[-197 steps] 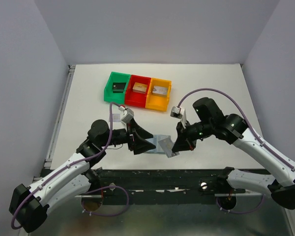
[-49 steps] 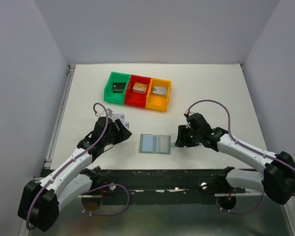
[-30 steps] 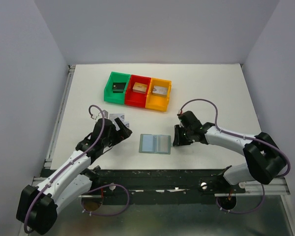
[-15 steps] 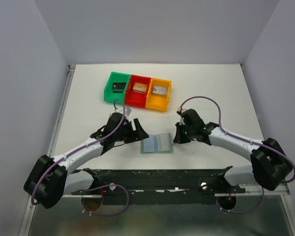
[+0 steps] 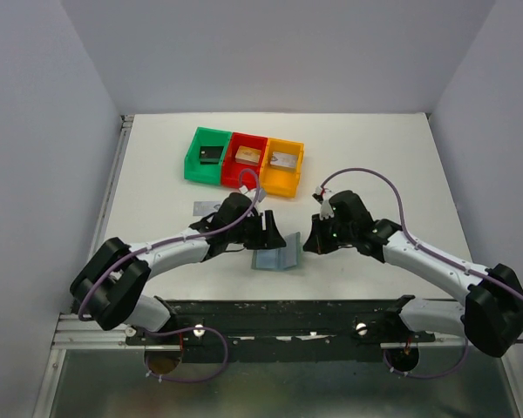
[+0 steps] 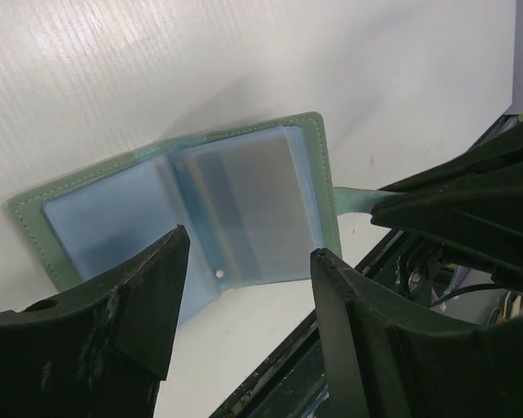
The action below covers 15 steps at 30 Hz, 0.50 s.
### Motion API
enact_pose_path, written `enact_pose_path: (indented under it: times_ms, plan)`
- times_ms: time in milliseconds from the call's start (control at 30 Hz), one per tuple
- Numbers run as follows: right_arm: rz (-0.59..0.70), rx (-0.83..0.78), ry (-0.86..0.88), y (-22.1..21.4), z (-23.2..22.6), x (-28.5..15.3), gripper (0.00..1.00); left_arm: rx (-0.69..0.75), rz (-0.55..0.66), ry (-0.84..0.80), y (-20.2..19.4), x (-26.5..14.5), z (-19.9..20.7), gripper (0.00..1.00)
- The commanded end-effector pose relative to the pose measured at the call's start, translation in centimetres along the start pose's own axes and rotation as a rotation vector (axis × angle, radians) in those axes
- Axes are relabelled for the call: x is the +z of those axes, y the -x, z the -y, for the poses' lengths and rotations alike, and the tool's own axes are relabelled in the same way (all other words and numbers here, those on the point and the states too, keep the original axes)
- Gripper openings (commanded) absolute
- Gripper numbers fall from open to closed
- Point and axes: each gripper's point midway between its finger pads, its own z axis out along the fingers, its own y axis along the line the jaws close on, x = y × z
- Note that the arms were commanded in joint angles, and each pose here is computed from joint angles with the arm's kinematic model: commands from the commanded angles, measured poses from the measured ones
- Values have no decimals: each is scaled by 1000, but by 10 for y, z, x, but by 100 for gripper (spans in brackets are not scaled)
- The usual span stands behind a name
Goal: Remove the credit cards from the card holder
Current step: Remove the credit card from the card holder.
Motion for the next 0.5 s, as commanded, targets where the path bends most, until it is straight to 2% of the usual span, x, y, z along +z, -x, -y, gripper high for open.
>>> enact_pose_path:
  times_ms: [0,467]
  plan:
    - [14,-22,63,7,-13,-9,0,47,-23,-16,0,13,9,70]
    - [13,-34,75,10,-17,-12,0,96,-94,19,-12,34,13,72]
